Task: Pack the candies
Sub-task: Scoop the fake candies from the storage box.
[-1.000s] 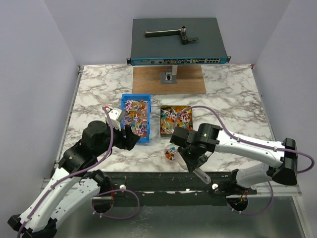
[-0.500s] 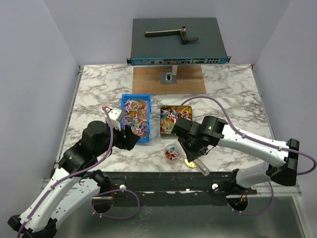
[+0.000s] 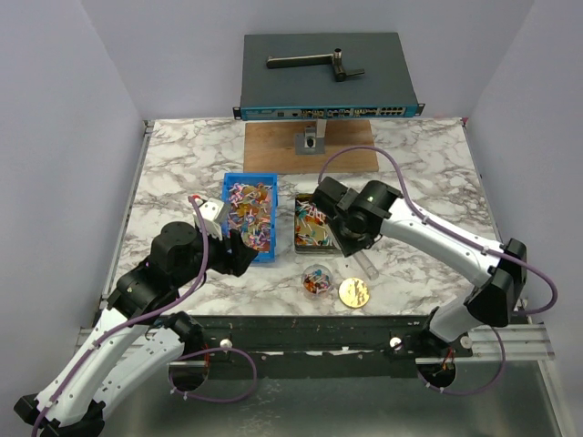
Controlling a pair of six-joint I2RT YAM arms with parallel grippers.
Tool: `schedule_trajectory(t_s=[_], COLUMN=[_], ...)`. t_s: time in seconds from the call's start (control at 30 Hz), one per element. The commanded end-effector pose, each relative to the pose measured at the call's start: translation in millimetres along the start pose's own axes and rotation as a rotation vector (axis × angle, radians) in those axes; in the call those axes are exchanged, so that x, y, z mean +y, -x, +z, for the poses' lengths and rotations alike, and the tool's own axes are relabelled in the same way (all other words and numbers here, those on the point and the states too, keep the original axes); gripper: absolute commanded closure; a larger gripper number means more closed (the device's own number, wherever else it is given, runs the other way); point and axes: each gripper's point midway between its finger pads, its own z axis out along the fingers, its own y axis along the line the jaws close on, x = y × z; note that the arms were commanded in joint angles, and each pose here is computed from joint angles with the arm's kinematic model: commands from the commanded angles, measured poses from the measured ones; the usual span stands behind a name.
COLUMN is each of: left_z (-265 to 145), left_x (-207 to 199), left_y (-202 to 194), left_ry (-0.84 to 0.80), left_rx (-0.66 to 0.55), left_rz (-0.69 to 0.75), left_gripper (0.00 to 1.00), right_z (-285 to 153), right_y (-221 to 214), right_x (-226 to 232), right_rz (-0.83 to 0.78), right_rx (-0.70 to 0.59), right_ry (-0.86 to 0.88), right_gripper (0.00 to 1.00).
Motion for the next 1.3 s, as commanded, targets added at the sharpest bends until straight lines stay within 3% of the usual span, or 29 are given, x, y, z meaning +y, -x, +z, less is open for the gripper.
schedule_trajectory(t_s=[0.0,0.4,0.57,0.87,1.27], left_z=[-0.3,-2.0,-3.3,-4.8,-5.5], left_x=[-3.7,-6.2,-7.1,-7.4,-8.3], left_y=[-2.8,-1.6,-1.1,0.4,0.7], left_ry=[-0.027,-0.04,-0.045,-0.047,-0.052], left_rx=[0.004,-0.004,-0.01,-0.02,-0.024], left_rz=[0.001,-0.001,-0.001,0.0,0.0], left_gripper=[0.32,0.32,0.32,0.32,0.32], right_z=[10.2,35.3,51.2,66.7,85.6], right_y=[32.1,51.5,46.6,40.4,46.0], right_x=[-12.8,-32.4,-49.5,-68.8,-64.6], right_rz=[-0.054,-0.234,-0.31,-0.381,-0.425], right_rx=[-0.054,0.042,0.134,0.215,0.274], right_ry=[-0.052,-0.12,-0.241,-0.373,-0.396], right_gripper=[0.99,0.99,0.99,0.99,0.99])
